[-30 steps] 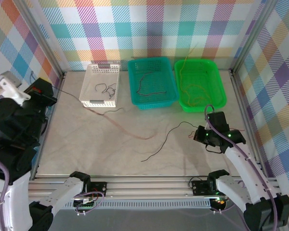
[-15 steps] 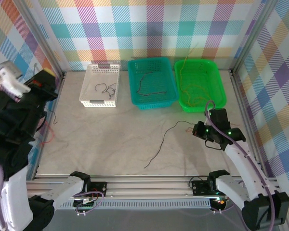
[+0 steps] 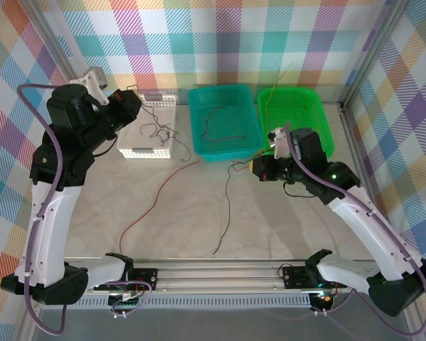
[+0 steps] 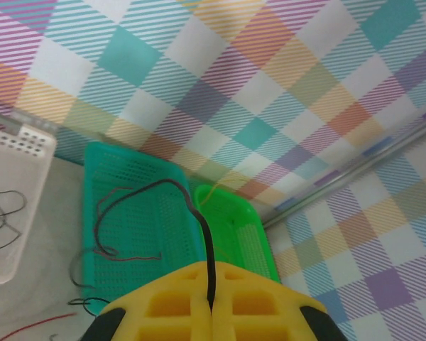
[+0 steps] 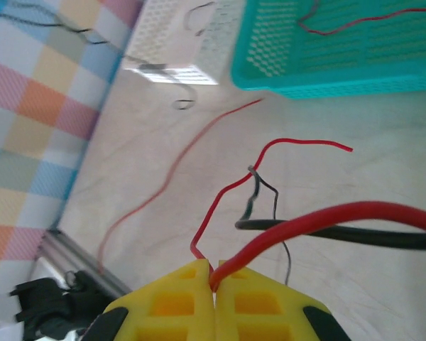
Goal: Untangle the cables
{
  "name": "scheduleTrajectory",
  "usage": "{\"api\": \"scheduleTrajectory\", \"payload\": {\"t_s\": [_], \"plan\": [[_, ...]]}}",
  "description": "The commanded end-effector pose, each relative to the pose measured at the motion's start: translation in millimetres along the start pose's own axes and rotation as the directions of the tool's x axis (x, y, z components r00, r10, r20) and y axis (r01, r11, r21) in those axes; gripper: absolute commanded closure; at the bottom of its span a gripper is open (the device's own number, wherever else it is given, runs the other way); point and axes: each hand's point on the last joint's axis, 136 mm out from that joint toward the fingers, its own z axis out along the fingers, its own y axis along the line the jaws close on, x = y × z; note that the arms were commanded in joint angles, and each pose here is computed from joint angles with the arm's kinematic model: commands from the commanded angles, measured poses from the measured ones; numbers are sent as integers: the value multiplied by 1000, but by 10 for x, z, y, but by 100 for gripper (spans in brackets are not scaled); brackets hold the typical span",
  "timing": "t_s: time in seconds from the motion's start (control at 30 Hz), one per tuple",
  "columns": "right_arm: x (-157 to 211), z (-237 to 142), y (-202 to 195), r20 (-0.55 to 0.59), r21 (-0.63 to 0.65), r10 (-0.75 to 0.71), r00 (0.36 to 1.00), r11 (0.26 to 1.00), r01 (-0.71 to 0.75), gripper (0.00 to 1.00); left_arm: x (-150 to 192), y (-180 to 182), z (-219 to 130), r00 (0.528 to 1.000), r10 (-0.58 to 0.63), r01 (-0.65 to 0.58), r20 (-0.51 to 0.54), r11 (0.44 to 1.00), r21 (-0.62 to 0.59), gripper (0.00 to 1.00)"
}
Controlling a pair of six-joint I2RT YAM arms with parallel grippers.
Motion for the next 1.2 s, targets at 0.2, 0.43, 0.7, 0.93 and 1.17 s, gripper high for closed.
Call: {"api": "scheduleTrajectory", "payload": {"t_s": [0.2, 0.43, 0.7, 0.93, 1.17], "plan": [[293, 447, 72, -155, -94, -33, 987, 995, 18, 100, 133, -162, 12, 1000, 2, 0, -17, 996, 89, 100], [446, 583, -17, -188, -71, -49, 981, 997, 36, 100, -21, -19, 46, 992, 112, -111, 56, 994, -20, 100], [659, 655, 70, -227, -123, -89, 970, 990, 62, 100, -253, 240, 443, 974, 199, -184, 111, 975, -128, 100], [790, 587, 121, -220, -143, -131, 967, 985, 101, 100, -450, 575, 957, 975, 187, -164, 122, 970, -180, 100], [841, 587, 163, -225, -152, -152, 962, 981, 120, 100, -713, 418, 1149, 968, 196, -175, 157, 975, -136, 100]]}}
